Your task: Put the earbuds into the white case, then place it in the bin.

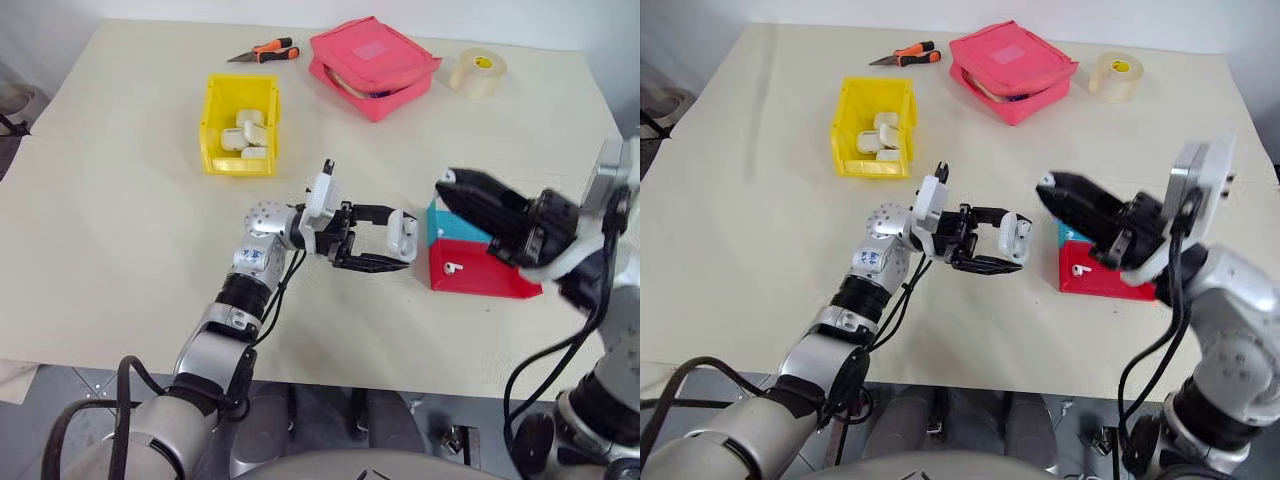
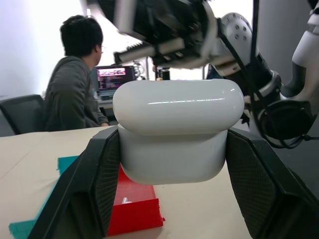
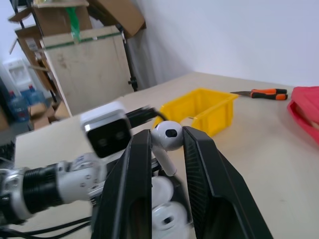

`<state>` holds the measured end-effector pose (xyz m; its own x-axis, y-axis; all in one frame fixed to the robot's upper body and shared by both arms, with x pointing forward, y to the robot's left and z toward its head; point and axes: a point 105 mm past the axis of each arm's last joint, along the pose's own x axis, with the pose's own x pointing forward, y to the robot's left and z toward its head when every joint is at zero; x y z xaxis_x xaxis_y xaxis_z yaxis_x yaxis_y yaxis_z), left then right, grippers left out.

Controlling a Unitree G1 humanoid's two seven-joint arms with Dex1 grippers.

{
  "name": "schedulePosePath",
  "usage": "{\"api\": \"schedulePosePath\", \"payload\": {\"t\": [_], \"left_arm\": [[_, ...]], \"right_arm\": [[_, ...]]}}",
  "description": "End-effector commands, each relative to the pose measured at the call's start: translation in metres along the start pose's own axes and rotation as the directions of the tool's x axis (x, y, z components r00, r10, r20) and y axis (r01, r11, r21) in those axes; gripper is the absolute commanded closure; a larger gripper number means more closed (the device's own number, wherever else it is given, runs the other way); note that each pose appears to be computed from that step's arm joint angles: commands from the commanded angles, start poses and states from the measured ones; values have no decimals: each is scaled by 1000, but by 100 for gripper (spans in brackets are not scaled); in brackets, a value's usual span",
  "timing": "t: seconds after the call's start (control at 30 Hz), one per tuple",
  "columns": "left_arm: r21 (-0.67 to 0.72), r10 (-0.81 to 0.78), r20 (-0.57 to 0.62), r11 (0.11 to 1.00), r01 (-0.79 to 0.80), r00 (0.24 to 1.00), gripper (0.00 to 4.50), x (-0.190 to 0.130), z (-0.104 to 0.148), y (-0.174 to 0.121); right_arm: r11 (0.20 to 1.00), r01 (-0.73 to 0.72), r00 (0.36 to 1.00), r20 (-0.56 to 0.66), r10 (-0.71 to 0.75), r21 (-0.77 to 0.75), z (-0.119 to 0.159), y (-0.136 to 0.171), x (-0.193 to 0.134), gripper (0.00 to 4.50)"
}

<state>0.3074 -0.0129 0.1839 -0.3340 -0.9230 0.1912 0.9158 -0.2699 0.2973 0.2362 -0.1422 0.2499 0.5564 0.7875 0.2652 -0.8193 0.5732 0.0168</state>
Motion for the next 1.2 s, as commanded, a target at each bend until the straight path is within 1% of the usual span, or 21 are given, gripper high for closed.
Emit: {"api": "schedulePosePath", "payload": {"t": [0.03,0.13,0.33,0.57,0.8,0.97,1.2], "left_arm": [[4,-54,37,999,53,998,171,7,11,1],[-5,-66,38,998,66,997,171,7,14,2],[-6,-82,30,997,83,996,171,5,15,0],[-13,-100,29,995,100,995,171,7,15,-4],[-25,-116,30,993,117,993,171,9,14,-10],[-32,-95,43,995,97,995,171,10,14,-12],[-33,-76,41,996,77,996,171,7,14,-13]], "right_arm": [[1000,-29,999,28,29,-10,0,17,0,397],[1000,-13,1000,13,13,-2,-5,15,-3,397],[999,-34,999,-12,34,20,-13,19,-3,397],[998,-55,997,-59,57,35,-29,21,-2,397],[999,-36,995,-90,38,18,-41,12,0,397],[1000,-27,992,-126,28,12,-49,8,-4,397],[999,-28,978,-207,22,-26,-61,6,-12,397]]}}
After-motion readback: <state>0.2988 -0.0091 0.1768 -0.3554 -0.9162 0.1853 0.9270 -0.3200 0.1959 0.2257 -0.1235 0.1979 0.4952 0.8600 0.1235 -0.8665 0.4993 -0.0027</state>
